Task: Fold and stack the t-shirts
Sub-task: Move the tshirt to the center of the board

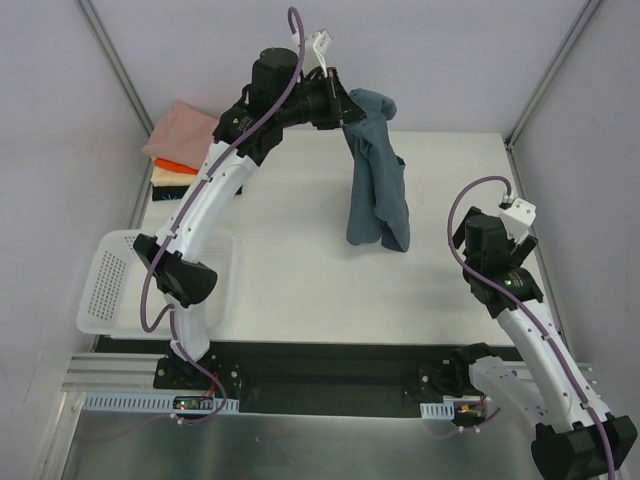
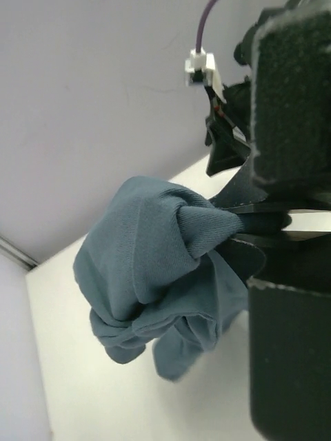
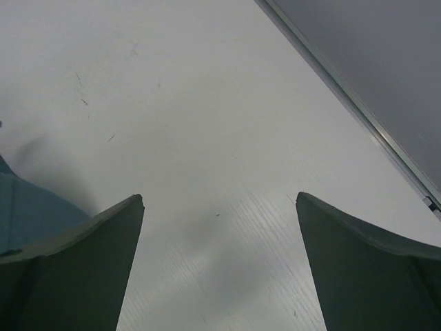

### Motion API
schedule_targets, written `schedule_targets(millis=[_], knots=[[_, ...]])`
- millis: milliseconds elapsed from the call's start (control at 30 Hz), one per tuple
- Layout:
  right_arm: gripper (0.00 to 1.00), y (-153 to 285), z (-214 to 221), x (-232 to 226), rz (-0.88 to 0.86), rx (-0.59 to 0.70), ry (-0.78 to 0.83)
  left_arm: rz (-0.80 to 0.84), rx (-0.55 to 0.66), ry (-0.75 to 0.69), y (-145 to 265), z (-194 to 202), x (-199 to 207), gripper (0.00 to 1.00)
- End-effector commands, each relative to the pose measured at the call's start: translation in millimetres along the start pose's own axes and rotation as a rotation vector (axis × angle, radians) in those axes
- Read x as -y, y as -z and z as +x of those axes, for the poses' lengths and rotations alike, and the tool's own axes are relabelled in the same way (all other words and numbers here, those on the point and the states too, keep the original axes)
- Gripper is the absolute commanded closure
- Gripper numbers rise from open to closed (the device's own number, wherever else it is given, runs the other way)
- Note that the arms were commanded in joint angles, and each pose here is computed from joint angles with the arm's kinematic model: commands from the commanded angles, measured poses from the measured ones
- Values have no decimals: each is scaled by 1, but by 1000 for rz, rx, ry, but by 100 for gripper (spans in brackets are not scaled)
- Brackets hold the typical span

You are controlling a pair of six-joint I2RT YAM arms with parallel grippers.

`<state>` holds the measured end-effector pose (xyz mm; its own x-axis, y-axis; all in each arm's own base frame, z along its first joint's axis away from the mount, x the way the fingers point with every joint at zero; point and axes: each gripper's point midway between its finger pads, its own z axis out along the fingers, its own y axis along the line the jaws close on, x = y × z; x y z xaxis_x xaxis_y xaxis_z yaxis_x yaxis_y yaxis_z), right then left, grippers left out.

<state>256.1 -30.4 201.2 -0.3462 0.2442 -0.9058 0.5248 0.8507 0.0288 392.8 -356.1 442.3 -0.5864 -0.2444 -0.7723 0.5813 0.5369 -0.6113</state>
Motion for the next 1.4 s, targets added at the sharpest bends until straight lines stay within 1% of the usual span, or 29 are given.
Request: schedule_targets(millis=[0,33,67,100,133,167,200,233,267,300,333,633,767,833,867,933,967,1000,1033,1067,1100,1133,1167,1200,1233,1267,1300,1333,1367], knots=[[4,3,-13,2,35,8,-28,-82,96,-46,14,-12,-18,100],[4,0,-11,1,39,-6,-16,-200,60,-27,5,12,-57,96],[4,0,-11,-2,33,-14,-11,-277,55,-22,6,22,-79,90],[4,0,-11,-2,36,-24,-2,-342,51,-15,10,32,-96,86],[4,-2,-6,-3,44,-47,20,-460,14,3,10,59,-134,83],[4,-3,-5,-4,48,-56,28,-493,-14,24,12,72,-149,73],[4,-4,-6,-5,48,-59,30,-517,-36,38,15,83,-160,66],[4,-6,-2,-7,54,-80,48,-556,-84,60,18,106,-178,56],[4,-8,-1,-10,43,-92,52,-563,-107,72,20,115,-184,45],[4,-8,0,-13,33,-103,56,-573,-116,78,25,120,-188,14],[4,-11,4,-18,27,-124,70,-596,-142,82,30,133,-197,1],[4,-25,36,-67,-133,-348,112,-772,-87,2,74,134,-222,1],[4,-28,34,-105,-251,-439,75,-800,-71,48,75,128,-240,1],[4,-34,39,-115,-239,-483,62,-763,-107,98,66,134,-247,1],[4,-36,29,-122,-247,-473,45,-780,-126,131,64,137,-265,1],[4,-45,35,-133,-240,-506,32,-723,-140,188,52,132,-268,1],[4,-45,34,-143,-271,-526,16,-724,-165,221,45,140,-281,1],[4,-47,28,-154,-302,-518,-7,-712,-164,241,42,136,-288,1],[4,-52,36,-162,-309,-545,-9,-681,-148,225,34,122,-287,1],[4,-52,38,-171,-330,-564,-30,-651,-160,219,26,120,-287,1],[3,-56,35,-176,-333,-567,-45,-654,-191,213,15,128,-301,1],[3,-61,46,-179,-323,-599,-41,-621,-172,163,6,111,-298,1],[3,-64,49,-182,-314,-607,-56,-613,-201,154,-6,119,-310,1],[3,-69,53,-188,-315,-615,-65,-580,-173,117,-16,101,-306,1],[3,-71,57,-193,-331,-628,-73,-545,-182,61,-25,98,-307,1],[2,-74,57,-199,-336,-621,-103,-533,-206,57,-37,107,-318,1],[2,-77,64,-203,-335,-629,-102,-490,-191,40,-46,96,-311,1],[2,-80,64,-208,-341,-622,-105,-455,-198,19,-53,95,-309,1],[2,-82,66,-210,-339,-622,-113,-447,-221,20,-62,105,-318,1]])
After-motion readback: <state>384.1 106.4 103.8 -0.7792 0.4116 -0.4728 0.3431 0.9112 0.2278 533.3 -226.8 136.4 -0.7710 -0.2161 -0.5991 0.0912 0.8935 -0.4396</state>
